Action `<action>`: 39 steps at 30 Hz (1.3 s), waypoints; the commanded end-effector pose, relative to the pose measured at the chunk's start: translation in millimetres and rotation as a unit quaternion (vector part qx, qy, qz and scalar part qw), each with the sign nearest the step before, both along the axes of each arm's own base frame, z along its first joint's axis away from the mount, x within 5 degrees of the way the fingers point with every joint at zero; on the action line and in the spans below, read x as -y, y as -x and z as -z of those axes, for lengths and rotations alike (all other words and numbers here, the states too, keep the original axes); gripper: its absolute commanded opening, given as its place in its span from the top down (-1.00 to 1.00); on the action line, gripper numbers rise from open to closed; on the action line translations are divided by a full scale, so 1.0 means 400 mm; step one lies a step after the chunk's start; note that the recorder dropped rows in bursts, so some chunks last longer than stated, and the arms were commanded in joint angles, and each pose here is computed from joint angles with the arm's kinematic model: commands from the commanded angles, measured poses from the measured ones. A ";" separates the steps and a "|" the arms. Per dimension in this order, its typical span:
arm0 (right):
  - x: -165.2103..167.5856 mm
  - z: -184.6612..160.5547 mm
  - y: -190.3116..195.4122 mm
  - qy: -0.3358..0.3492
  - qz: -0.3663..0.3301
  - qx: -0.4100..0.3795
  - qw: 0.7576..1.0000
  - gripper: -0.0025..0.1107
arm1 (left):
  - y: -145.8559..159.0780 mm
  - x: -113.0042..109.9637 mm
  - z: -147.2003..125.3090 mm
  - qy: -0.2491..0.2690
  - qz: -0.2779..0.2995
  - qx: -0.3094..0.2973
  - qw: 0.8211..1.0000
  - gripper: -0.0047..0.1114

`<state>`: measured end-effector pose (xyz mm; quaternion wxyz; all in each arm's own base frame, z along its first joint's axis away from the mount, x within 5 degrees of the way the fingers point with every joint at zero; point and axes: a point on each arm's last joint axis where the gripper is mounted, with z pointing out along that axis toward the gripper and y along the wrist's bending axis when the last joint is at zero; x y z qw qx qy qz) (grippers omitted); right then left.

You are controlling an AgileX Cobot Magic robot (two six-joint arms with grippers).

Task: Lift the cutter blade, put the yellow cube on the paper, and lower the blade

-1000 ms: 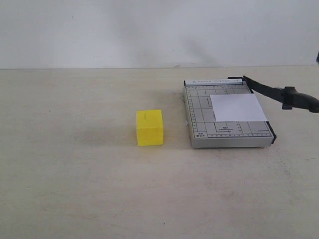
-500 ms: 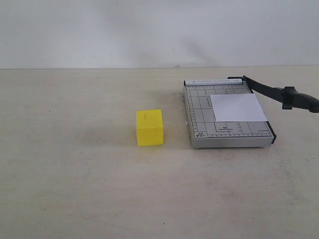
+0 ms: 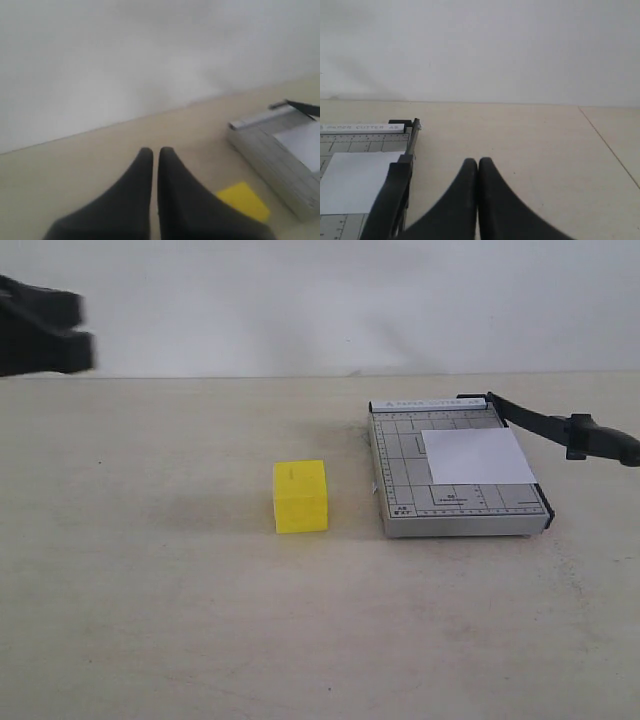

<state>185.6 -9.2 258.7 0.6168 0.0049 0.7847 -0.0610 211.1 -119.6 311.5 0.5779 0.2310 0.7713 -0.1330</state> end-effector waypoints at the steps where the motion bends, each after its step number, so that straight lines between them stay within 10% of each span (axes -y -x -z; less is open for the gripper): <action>1: 0.013 0.008 0.008 -0.002 0.030 0.006 1.000 0.96 | -0.033 0.207 0.033 -0.035 0.113 -0.028 0.993 0.84; 18: 0.046 -0.006 0.013 0.008 0.103 0.037 0.994 0.96 | -0.171 0.700 0.266 -0.048 0.215 -0.076 0.972 0.84; 39: 0.019 0.024 0.014 -0.025 0.051 -0.028 0.998 0.96 | -0.242 0.773 0.434 -0.144 0.200 -0.112 0.963 0.84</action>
